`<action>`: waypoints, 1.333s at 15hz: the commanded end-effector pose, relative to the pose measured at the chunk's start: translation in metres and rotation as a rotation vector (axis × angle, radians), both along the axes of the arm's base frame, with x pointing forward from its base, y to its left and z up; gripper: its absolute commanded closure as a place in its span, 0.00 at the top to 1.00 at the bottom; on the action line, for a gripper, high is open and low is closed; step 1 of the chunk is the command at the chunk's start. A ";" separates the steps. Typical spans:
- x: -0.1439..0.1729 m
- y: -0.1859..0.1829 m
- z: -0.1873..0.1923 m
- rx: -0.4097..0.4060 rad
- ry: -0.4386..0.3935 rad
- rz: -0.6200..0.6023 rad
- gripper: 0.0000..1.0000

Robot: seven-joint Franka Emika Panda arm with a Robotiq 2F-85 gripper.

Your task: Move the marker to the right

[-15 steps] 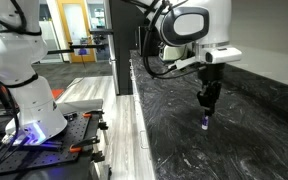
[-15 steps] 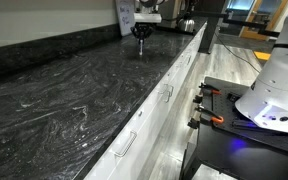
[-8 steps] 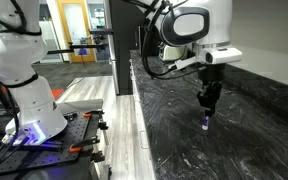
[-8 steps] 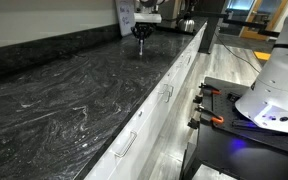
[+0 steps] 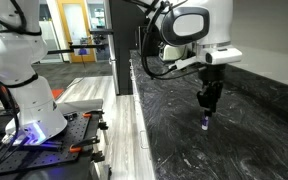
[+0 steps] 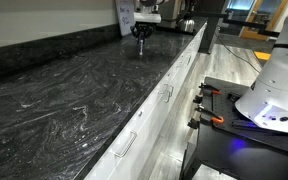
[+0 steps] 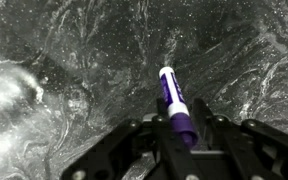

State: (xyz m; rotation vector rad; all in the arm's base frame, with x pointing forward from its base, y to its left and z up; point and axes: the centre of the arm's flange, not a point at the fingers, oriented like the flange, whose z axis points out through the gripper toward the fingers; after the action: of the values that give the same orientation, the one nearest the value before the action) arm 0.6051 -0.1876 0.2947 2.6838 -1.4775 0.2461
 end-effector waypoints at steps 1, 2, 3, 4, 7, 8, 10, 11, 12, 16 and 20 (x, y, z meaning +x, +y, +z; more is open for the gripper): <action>0.001 -0.001 0.004 0.011 -0.031 -0.015 0.66; 0.000 -0.001 0.005 0.011 -0.033 -0.016 0.74; 0.000 -0.001 0.006 0.009 -0.035 -0.016 0.81; 0.000 -0.001 0.007 0.008 -0.038 -0.015 0.89; -0.002 0.000 0.014 0.003 -0.058 -0.010 1.00; -0.003 0.002 0.017 0.000 -0.068 -0.007 1.00; -0.006 0.005 0.028 -0.001 -0.087 0.004 1.00; -0.008 0.008 0.033 0.001 -0.095 0.012 1.00; -0.010 0.011 0.040 0.003 -0.098 0.022 1.00; -0.022 0.028 0.066 0.010 -0.110 0.086 1.00; -0.042 0.054 0.088 0.028 -0.099 0.202 1.00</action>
State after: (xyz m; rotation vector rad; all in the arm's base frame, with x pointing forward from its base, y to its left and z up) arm 0.5930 -0.1553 0.3630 2.8083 -1.3400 0.4096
